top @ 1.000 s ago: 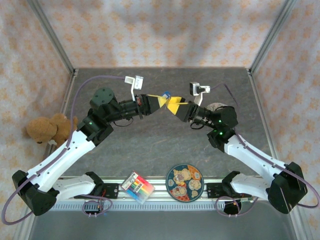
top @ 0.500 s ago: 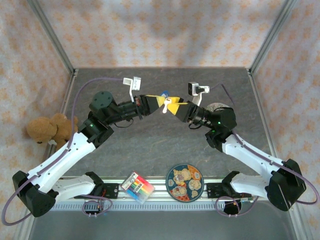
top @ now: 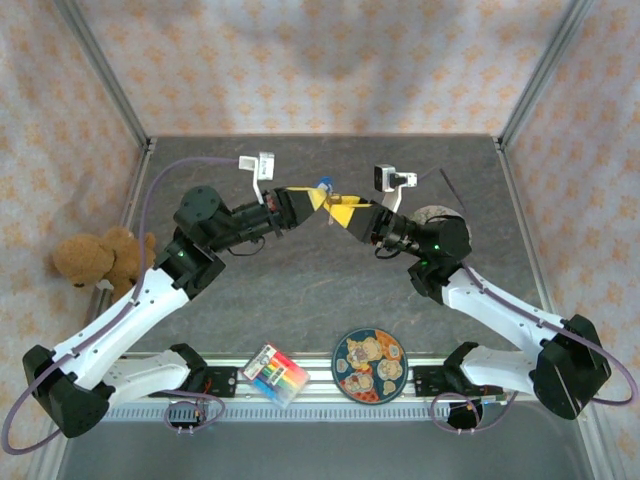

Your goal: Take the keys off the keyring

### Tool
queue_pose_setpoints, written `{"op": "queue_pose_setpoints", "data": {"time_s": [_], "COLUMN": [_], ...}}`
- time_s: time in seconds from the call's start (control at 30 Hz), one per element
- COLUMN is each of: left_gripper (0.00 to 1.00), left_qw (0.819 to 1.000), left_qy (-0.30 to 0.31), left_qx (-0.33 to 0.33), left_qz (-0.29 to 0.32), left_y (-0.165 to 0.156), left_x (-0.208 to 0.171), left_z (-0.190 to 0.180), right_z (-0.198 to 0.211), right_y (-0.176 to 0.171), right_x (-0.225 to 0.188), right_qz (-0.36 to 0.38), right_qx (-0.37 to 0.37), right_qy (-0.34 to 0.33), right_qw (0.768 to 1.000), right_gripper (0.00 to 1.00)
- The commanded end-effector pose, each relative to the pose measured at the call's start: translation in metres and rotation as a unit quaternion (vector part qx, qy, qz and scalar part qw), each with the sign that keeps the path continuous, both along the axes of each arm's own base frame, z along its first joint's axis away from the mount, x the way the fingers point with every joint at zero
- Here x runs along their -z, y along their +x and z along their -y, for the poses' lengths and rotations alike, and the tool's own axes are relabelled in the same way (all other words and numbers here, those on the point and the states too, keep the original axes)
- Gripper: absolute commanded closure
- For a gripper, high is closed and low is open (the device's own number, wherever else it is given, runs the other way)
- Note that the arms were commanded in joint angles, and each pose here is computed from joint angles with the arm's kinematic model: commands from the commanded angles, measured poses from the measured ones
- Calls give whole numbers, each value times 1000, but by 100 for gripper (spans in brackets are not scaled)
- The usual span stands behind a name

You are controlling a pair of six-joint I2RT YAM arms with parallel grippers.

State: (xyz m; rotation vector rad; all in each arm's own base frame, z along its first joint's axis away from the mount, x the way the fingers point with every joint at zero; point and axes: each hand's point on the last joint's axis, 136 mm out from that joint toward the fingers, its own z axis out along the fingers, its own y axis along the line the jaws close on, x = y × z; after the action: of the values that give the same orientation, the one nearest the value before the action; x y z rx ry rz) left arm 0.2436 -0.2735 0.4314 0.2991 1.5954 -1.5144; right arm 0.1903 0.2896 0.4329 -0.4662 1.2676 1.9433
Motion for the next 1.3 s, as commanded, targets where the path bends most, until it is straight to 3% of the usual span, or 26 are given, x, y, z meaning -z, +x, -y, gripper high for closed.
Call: {"op": "queue_pose_setpoints", "data": {"time_s": [0.0,0.33,0.43,0.63,0.7,0.83,1.03,1.13,1.27], "left_gripper": [100,100,100,100,100,100,99,76,63], "left_qw": [999,999,998,997,997,997,997,996,992], "left_qy": [-19,-18,-15,-14,-13,-8,-1,13,46], "left_qx": [-21,-37,-37,-48,-50,-53,-71,-87,-117], "left_qz": [26,35,39,51,53,54,37,22,8], "left_y": [-1,-4,-6,-10,-11,-12,-8,-5,-3], "left_x": [-15,-15,-15,-16,-15,-8,22,43,69], "left_z": [-10,-18,-19,-25,-26,-28,-32,-36,-47], "right_z": [8,3,1,-1,0,1,6,7,12], "right_y": [-11,0,7,9,10,11,17,20,25], "right_x": [-15,-7,-3,1,6,17,42,60,85], "right_qz": [31,8,-6,-15,-21,-30,-64,-86,-111], "right_qx": [4,20,29,44,56,77,100,96,91], "right_qy": [25,5,-10,-49,-74,-142,-288,-363,-446], "right_qw": [999,1000,999,998,995,986,950,923,883], "right_gripper": [57,77,90,95,100,100,100,100,100]}}
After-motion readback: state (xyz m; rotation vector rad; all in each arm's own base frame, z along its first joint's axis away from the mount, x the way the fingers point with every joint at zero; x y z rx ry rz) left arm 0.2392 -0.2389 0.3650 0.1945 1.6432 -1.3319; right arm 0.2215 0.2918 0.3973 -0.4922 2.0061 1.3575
